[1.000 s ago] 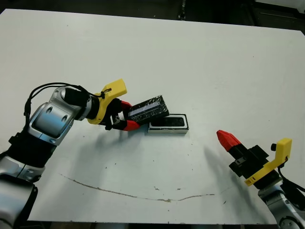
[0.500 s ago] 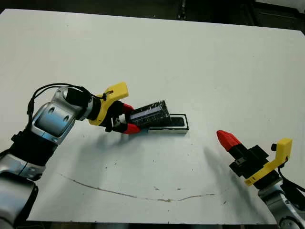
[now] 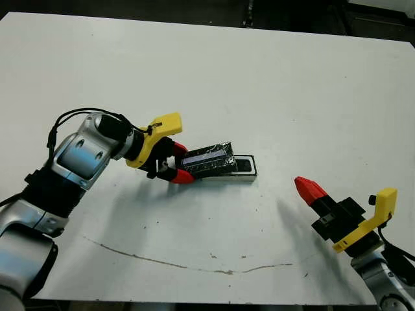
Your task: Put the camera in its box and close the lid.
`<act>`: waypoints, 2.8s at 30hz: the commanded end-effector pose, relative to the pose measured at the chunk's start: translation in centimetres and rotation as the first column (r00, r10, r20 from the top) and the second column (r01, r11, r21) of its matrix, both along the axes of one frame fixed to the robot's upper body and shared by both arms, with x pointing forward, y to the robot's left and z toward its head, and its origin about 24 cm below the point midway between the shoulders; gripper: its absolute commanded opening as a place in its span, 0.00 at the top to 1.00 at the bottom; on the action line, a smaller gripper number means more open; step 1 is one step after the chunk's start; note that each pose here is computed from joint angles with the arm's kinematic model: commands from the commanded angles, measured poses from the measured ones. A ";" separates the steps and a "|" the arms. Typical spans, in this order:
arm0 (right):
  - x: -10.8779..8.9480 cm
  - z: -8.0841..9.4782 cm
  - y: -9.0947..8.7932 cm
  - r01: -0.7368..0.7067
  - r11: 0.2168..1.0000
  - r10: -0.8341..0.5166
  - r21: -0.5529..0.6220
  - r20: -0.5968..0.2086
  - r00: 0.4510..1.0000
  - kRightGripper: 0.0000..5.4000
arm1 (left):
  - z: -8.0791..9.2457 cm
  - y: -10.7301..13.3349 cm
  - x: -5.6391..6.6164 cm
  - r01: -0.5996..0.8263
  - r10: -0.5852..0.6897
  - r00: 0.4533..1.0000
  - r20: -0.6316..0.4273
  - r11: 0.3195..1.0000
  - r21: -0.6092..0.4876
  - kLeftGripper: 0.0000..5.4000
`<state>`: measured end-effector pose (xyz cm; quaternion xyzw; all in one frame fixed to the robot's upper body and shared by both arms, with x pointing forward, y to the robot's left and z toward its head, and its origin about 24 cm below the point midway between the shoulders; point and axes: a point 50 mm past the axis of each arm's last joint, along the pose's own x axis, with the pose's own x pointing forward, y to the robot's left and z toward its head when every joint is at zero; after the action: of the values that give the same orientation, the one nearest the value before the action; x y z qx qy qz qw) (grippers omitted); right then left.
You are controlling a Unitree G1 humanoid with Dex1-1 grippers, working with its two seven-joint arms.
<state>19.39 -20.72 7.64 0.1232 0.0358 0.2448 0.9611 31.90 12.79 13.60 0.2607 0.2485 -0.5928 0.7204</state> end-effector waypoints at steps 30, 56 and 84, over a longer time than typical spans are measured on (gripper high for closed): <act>-0.2 -0.1 -0.7 0.015 1.000 -0.015 -0.016 -0.006 1.000 1.00 | -4.0 -5.7 0.7 0.104 -0.100 0.993 -0.066 0.992 0.070 0.41; -0.6 -0.2 -0.6 0.009 1.000 -0.009 -0.007 -0.015 1.000 1.00 | -3.8 -9.1 0.6 0.215 -0.210 0.976 -0.061 0.973 0.080 0.34; -0.2 -0.4 0.0 -0.010 1.000 0.011 0.018 -0.013 1.000 1.00 | -0.1 -0.6 0.3 0.026 0.012 0.968 0.252 0.989 -0.147 0.00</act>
<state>19.29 -20.57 7.53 0.1355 0.0330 0.2525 0.9575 32.46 11.98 13.44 0.2930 0.1321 -0.5841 0.7453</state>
